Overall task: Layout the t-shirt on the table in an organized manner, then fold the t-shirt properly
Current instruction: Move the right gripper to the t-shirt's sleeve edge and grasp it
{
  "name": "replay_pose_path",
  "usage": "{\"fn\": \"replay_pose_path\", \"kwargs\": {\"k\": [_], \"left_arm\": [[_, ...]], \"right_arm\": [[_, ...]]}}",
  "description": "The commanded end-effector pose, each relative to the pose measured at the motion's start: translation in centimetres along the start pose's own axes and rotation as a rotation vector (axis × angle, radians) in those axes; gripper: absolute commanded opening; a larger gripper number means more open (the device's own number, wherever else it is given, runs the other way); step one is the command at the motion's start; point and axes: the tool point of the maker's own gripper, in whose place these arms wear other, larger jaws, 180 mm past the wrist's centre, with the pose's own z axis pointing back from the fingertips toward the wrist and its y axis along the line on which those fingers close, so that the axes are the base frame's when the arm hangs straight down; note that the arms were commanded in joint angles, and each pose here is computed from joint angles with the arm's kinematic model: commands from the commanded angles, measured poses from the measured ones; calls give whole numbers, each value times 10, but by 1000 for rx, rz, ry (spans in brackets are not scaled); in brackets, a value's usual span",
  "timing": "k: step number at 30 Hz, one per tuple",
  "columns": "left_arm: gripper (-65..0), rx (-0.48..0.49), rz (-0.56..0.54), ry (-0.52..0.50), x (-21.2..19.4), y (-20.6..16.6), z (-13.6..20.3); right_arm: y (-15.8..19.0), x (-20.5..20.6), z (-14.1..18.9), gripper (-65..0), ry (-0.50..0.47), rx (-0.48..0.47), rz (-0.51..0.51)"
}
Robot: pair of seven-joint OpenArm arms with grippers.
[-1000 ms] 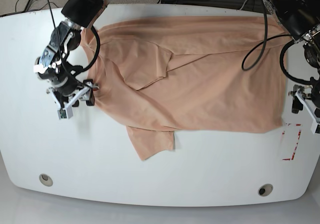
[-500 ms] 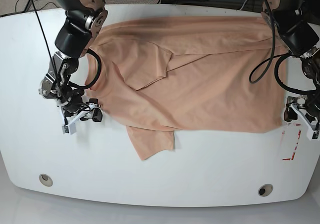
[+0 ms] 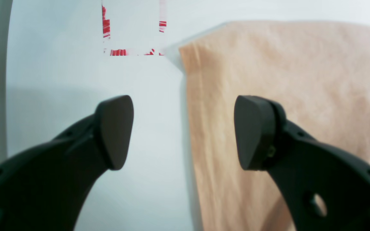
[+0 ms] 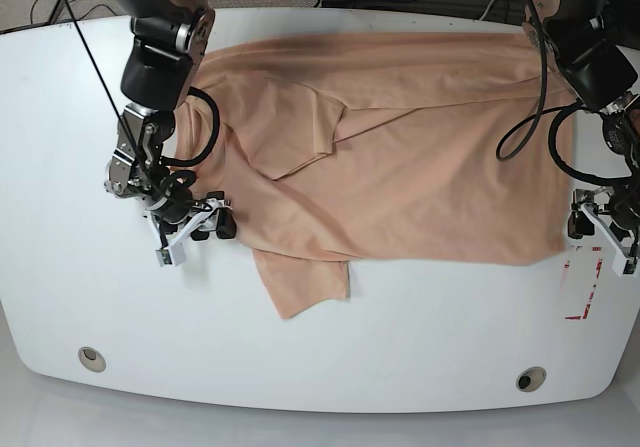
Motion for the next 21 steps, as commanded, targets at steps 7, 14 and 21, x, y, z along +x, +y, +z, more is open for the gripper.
{"fn": "replay_pose_path", "kwargs": {"k": [7,14,21], "left_arm": [[-190,20,-13,-49,14,8,8],[-190,17,-13,-36,7,7,7],[-190,14,-11,-33,6,6,6]], "right_arm": [[46,-3,6,-330,23,43,132],[65,-9,14,-330,24,56,215],[69,-6,17,-336,24,59,262]]}}
